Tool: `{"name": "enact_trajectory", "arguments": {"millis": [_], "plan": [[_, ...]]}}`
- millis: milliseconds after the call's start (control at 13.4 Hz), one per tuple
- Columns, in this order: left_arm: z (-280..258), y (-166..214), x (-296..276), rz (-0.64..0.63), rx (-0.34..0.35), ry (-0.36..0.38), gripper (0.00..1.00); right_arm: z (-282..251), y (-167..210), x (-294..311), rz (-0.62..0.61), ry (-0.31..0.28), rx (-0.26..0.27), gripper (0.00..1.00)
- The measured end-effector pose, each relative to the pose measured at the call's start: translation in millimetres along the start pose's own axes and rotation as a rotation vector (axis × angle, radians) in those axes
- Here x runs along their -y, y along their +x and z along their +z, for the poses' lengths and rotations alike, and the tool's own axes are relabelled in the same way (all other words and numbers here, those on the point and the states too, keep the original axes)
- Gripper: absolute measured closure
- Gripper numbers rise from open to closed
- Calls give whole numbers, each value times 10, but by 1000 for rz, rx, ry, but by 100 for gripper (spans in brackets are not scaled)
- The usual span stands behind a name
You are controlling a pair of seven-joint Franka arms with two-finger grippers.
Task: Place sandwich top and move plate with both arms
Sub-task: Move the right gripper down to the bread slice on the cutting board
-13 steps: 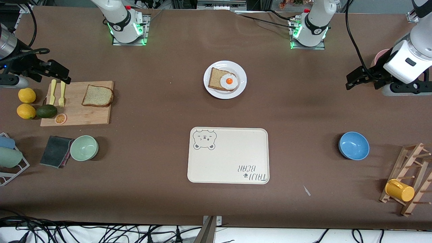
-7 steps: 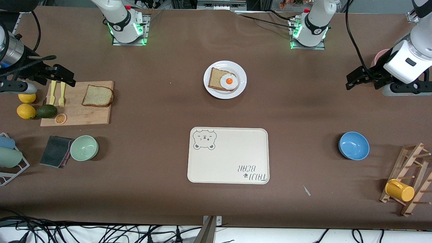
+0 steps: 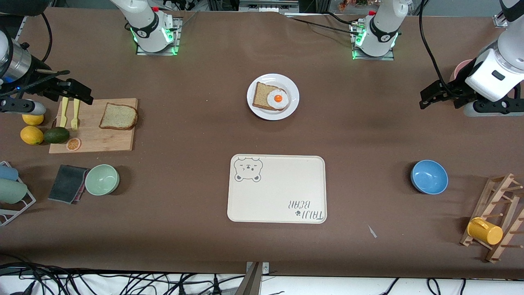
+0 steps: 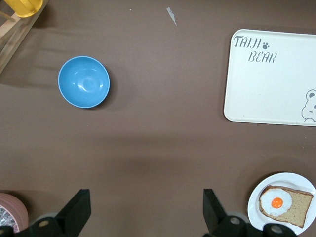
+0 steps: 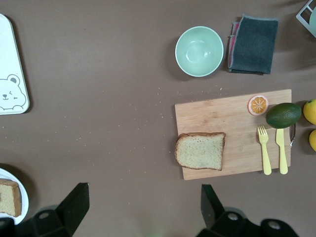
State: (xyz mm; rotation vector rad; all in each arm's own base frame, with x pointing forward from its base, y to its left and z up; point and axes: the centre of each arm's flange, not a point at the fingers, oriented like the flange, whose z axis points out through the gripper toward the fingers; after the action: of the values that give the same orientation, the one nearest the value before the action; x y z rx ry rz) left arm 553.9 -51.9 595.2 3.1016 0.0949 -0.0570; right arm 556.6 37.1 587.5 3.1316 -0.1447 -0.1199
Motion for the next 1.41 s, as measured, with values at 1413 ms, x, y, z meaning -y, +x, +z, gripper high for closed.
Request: {"name": "enact_trajectory", "arguments": {"millis": [1413], "plan": [[2,0,0,0,2,0,0,2056,-245,613,-220,-277,62,0]]}}
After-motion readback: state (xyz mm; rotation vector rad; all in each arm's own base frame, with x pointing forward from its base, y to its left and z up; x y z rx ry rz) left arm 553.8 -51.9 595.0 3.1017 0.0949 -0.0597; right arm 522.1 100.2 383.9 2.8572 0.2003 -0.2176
